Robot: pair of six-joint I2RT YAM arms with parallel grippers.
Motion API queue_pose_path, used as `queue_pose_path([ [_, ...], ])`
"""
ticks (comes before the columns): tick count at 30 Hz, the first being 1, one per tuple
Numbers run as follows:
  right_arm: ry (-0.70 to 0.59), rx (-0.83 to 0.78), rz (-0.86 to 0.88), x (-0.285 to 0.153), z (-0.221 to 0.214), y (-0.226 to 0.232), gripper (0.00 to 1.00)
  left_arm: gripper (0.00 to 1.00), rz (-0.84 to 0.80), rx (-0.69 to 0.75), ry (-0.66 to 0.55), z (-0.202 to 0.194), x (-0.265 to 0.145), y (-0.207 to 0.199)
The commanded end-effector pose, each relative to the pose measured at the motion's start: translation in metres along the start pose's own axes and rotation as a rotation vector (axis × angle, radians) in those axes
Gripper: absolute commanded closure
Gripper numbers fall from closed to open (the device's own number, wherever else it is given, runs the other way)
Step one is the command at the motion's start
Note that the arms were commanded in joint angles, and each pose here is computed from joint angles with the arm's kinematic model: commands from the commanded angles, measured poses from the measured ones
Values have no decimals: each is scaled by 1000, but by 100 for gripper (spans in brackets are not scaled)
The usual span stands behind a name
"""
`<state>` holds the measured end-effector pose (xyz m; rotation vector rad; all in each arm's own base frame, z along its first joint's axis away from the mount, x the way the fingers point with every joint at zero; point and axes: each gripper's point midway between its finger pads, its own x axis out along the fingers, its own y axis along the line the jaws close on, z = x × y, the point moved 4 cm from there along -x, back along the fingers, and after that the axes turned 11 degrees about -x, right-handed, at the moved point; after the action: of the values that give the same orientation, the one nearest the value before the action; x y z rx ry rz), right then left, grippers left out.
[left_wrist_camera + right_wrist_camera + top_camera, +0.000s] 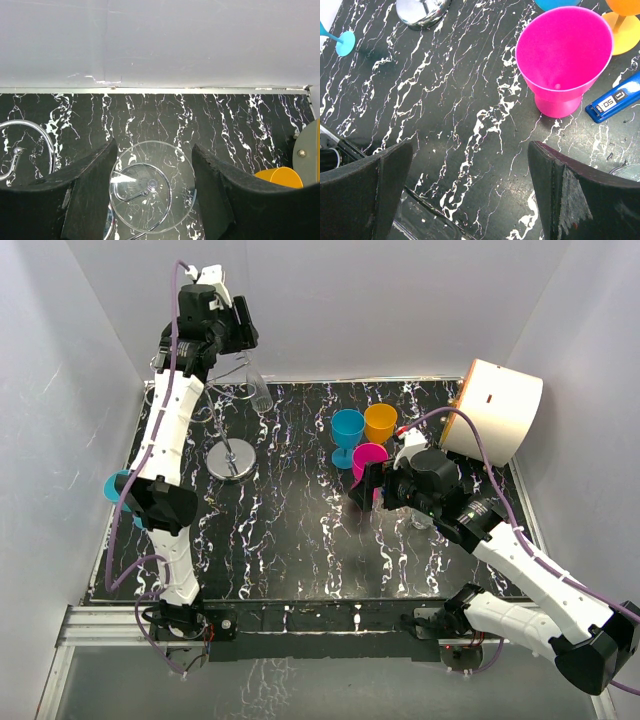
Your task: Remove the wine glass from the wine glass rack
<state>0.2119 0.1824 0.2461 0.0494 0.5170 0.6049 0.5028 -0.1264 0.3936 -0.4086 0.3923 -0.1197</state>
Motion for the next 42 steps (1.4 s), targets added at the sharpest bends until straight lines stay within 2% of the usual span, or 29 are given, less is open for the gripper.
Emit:
queue_pose_path([
  [1, -101, 6, 27, -8, 27, 7, 2, 53, -59, 15, -55, 19, -20, -12],
  [24, -99, 21, 48, -7, 26, 10, 2, 55, -94, 10, -62, 24, -48, -18],
  [34, -96, 23, 50, -6, 25, 10, 2, 56, 37, 67, -129, 36, -64, 1],
  [42, -95, 25, 47, -7, 23, 9, 2, 55, 133, 120, -157, 40, -60, 16],
])
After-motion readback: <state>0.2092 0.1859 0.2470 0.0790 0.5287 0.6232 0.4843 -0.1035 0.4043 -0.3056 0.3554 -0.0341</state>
